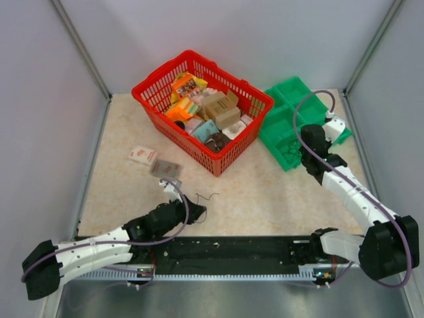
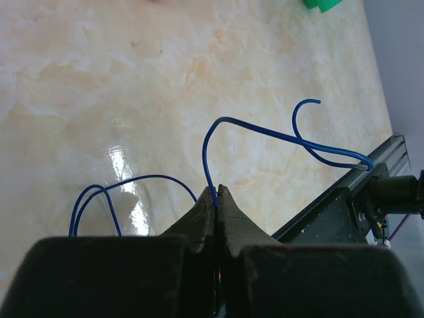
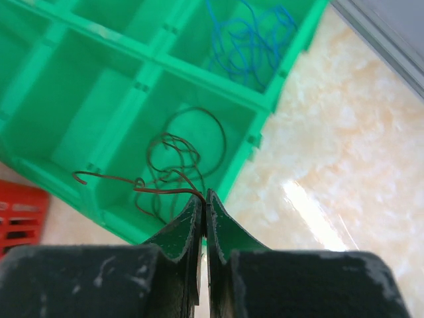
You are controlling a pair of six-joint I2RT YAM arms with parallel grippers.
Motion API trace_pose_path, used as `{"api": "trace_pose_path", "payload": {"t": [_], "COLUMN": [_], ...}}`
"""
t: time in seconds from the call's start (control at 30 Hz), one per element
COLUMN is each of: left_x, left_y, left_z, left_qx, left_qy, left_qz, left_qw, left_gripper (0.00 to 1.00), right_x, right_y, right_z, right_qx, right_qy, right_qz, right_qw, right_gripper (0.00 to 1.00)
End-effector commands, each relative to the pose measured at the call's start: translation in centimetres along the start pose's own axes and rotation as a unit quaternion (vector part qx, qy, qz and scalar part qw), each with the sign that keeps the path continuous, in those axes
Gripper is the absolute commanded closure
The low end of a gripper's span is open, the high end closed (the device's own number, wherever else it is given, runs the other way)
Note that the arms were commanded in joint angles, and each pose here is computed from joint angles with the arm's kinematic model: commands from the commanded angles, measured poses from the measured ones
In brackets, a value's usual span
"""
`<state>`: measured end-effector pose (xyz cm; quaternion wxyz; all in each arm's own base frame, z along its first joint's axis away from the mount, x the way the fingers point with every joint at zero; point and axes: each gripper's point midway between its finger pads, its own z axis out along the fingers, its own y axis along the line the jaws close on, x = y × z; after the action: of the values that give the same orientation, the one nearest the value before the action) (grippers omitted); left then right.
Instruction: Untangle the cables
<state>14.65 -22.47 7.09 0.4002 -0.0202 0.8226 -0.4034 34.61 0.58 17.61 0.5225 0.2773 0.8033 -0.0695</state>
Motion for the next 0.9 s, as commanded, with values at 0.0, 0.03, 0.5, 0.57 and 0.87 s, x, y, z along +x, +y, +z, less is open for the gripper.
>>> {"api": "trace_pose_path", "payload": {"t": [0.0, 0.03, 0.5, 0.57, 0.87], "left_x": [-0.3, -0.4, -0.6, -0.5, -0.1], "left_y": [0.3, 0.2, 0.2, 0.1, 0.6], "left_z": [-0.1, -0.1, -0.1, -0.1, 0.1], "left_qx": [0.013, 0.015, 0.014, 0.014, 0.004], "left_qy": [-0.023, -0.025, -0.029, -0.028, -0.021], "left_qz": [-0.007, -0.008, -0.012, -0.011, -0.007], "left_qw": [1.000, 1.000, 0.999, 0.999, 1.000], "left_gripper": [1.00, 1.00, 1.00, 1.00, 1.00], "right_x": [1.4, 1.6, 0.2, 0.6, 4.3], "right_y": [-3.2, -3.2, 1.0, 1.2, 0.8], "right_z": [0.0, 0.3, 5.1, 6.0, 6.2], "right_qx": [0.067, 0.071, 0.085, 0.089, 0.069], "right_qy": [0.009, 0.015, 0.072, 0.082, 0.110], "right_qz": [0.005, -0.007, -0.069, -0.075, -0.049], "right_qw": [0.998, 0.997, 0.991, 0.990, 0.990], "right_gripper": [1.00, 1.00, 1.00, 1.00, 0.98]}}
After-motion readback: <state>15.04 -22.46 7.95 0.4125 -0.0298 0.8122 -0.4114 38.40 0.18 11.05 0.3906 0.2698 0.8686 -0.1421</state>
